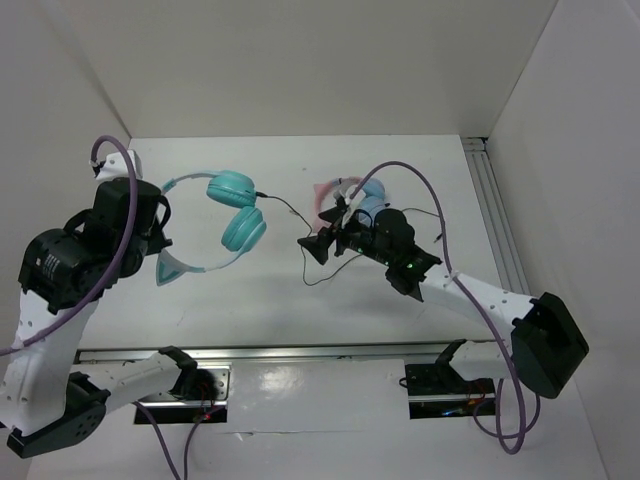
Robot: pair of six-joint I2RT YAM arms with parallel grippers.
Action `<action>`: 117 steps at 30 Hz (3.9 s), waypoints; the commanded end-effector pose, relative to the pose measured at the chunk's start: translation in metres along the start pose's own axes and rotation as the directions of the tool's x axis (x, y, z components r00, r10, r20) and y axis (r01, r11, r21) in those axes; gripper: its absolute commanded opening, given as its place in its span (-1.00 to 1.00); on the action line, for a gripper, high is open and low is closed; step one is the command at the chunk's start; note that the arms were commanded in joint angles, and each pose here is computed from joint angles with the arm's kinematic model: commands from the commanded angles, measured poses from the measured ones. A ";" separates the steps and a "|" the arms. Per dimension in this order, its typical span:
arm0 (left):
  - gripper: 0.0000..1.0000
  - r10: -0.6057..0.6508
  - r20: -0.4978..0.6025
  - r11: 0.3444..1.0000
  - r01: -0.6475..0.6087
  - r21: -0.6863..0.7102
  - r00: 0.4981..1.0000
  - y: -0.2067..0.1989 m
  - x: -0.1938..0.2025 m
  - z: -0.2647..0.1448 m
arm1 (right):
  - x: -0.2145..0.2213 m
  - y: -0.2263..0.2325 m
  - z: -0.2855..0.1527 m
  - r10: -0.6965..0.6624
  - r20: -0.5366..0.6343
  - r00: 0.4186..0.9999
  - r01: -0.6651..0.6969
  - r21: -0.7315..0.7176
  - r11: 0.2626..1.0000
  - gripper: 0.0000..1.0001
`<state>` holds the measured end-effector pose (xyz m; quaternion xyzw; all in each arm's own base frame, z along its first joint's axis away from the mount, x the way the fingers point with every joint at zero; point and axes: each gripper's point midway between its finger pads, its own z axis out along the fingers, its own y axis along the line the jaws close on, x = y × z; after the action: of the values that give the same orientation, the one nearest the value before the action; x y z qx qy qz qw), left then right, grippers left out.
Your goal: Wrap the headphones
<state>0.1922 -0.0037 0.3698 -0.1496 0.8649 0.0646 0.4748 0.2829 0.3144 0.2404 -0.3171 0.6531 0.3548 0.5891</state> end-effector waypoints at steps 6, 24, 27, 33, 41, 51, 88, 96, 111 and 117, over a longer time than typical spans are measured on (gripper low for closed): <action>-1.00 -0.089 0.069 0.995 0.086 0.054 0.994 -0.001 -0.020 -0.012 | 0.011 -0.022 0.015 -0.035 -0.002 0.999 0.035 0.020 0.999 0.42; -1.00 -0.108 0.068 0.993 0.104 0.055 0.992 -0.002 -0.020 -0.012 | 0.048 0.010 0.034 0.173 -0.015 0.985 -0.172 -0.226 0.959 0.30; -1.00 -0.111 0.066 0.993 0.108 0.043 0.992 -0.001 -0.018 -0.010 | 0.048 0.020 0.026 0.215 0.009 0.977 -0.204 -0.270 0.941 0.30; -1.00 -0.119 0.065 0.992 0.116 0.043 0.991 -0.003 -0.018 -0.008 | 0.071 0.022 0.030 0.193 -0.042 0.980 -0.198 -0.211 0.957 0.23; -1.00 -0.136 0.067 0.988 0.130 0.081 0.988 -0.005 -0.020 -0.015 | 0.091 0.024 0.050 0.244 -0.050 0.968 -0.249 -0.242 0.938 0.06; -1.00 -0.127 0.057 0.991 0.124 0.051 0.990 -0.005 -0.012 -0.005 | 0.079 0.003 0.052 0.239 0.006 0.971 -0.236 -0.122 0.964 -1.00; -1.00 0.736 0.232 0.212 -0.542 0.813 0.636 -0.236 0.231 -0.039 | -0.021 -0.021 -0.047 -0.173 -0.232 0.957 0.244 0.326 0.914 -1.00; -1.00 0.522 0.348 0.213 -0.514 0.831 0.779 -0.225 0.171 -0.075 | 0.004 -0.013 -0.033 -0.129 -0.255 0.958 0.185 0.210 0.960 -1.00; -1.00 0.065 0.339 0.444 -0.332 0.833 0.938 -0.193 0.055 -0.103 | 0.024 0.051 0.005 -0.006 -0.119 0.993 -0.019 -0.214 0.977 -0.83; -1.00 -0.067 0.279 0.507 -0.208 0.837 0.958 -0.184 0.018 -0.112 | 0.050 0.052 0.042 0.061 -0.102 0.993 -0.089 -0.299 0.950 -0.12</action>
<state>0.1470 -0.2101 0.3360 0.2724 0.7654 -0.2290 0.5362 0.2504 0.3608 0.1816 -0.3979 0.6718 0.4072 0.4739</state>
